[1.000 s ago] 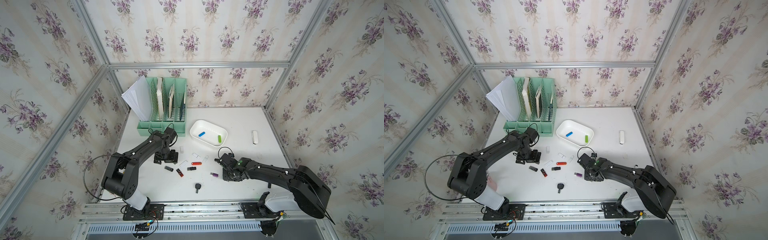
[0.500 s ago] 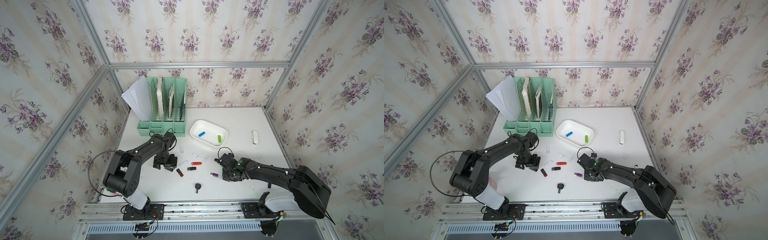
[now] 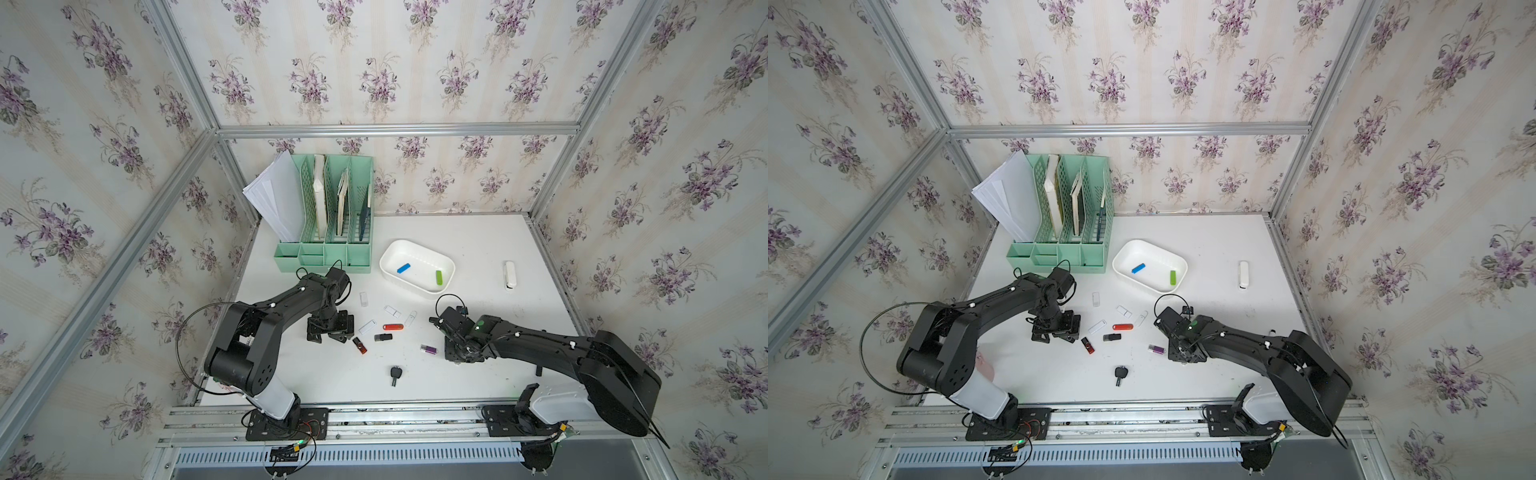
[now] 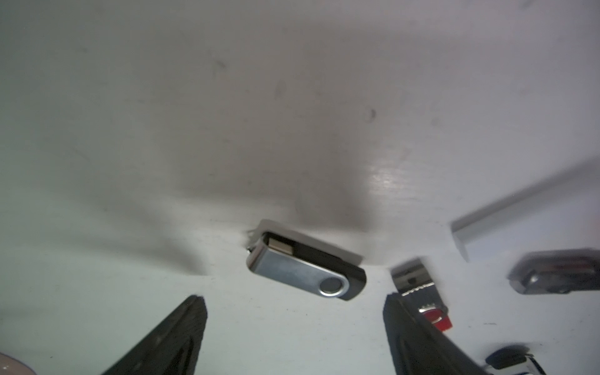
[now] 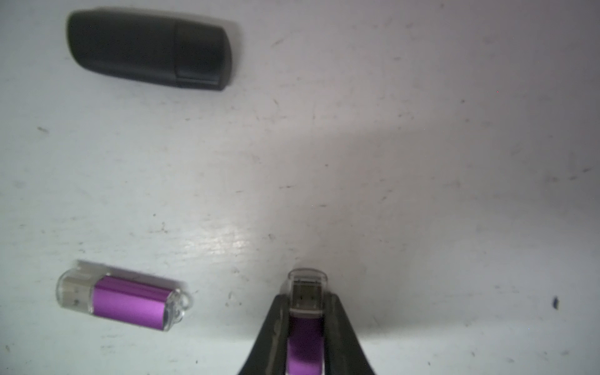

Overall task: Put the usb flash drive into the storage box
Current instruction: Pick up the USB flash from the center of the board, then place the USB flash in the storage box, then adjust the storage box at the center of the board, then place the USB flash in the storage box.

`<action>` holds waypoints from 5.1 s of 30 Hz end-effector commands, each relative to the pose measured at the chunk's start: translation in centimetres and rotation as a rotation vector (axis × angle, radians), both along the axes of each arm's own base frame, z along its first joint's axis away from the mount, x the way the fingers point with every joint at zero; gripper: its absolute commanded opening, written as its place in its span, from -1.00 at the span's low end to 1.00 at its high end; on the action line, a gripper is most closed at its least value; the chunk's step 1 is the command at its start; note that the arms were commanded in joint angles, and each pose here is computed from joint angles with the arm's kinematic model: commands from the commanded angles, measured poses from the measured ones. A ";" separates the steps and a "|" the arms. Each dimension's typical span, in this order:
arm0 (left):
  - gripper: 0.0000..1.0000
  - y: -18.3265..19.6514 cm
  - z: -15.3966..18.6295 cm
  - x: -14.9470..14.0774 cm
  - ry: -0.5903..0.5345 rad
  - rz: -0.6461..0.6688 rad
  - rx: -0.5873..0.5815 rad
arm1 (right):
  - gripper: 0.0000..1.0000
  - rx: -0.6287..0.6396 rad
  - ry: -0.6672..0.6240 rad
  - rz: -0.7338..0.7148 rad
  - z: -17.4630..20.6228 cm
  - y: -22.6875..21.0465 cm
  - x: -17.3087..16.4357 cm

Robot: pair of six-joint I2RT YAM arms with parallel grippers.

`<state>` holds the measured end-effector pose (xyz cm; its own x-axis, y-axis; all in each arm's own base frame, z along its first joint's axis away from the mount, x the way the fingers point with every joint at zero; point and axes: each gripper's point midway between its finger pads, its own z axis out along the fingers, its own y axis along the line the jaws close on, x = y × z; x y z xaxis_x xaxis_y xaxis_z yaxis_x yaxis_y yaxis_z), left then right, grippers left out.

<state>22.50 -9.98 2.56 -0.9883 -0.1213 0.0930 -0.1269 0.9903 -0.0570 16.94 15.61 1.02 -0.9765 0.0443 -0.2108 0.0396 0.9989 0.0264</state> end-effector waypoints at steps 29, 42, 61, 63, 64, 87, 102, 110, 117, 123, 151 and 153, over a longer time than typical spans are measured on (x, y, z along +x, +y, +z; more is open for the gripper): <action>0.67 -1.5 -0.2 3.4 -0.112 0.106 -0.059 | -0.63 -0.049 0.071 0.008 -1.0 -1.1 -1.5; 0.40 0.5 -1.2 1.0 -0.064 0.050 0.065 | -0.67 -0.047 0.074 0.014 -1.1 -0.8 -1.3; -0.12 -0.1 -2.8 0.1 -0.020 0.010 0.076 | -0.70 -0.029 -0.077 0.031 6.4 1.0 2.8; -0.15 0.0 -2.8 0.1 -0.018 0.008 0.083 | -0.71 -0.021 -0.112 0.032 8.1 1.2 4.3; -0.16 0.1 -2.9 0.0 -0.016 0.006 0.089 | -0.71 -0.015 -0.129 0.035 8.9 1.4 5.1; -0.47 -0.1 -3.1 -0.1 0.028 -0.012 0.092 | -0.76 0.044 -0.223 0.114 9.3 4.7 25.7; -0.48 -0.2 -2.1 0.3 0.017 -0.017 0.092 | -0.76 0.018 -0.139 0.140 2.2 5.8 27.7; -0.48 -0.2 -0.3 1.0 -0.018 -0.021 0.095 | -0.48 -0.001 -0.115 0.143 0.8 5.7 27.8; -0.47 -0.4 1.9 1.7 -0.052 -0.029 0.084 | -0.06 0.021 -0.146 0.144 2.5 5.9 27.7; -0.47 -0.9 3.7 2.4 -0.089 -0.027 0.059 | 0.04 0.023 -0.146 0.164 4.3 6.0 26.4; -0.48 -9.8 13.4 10.5 -0.288 -0.159 -0.118 | 0.15 0.041 -0.265 0.099 12.1 5.5 18.9; -0.48 -11.7 14.0 11.6 -0.305 -0.181 -0.154 | 0.15 0.037 -0.273 0.055 12.7 3.5 18.2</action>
<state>33.72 -20.08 15.94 -0.9777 0.0215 -0.2089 0.0606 0.9814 -0.1824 35.69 21.70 13.46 -0.8859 -0.0594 -0.4600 -0.1185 0.9878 0.1007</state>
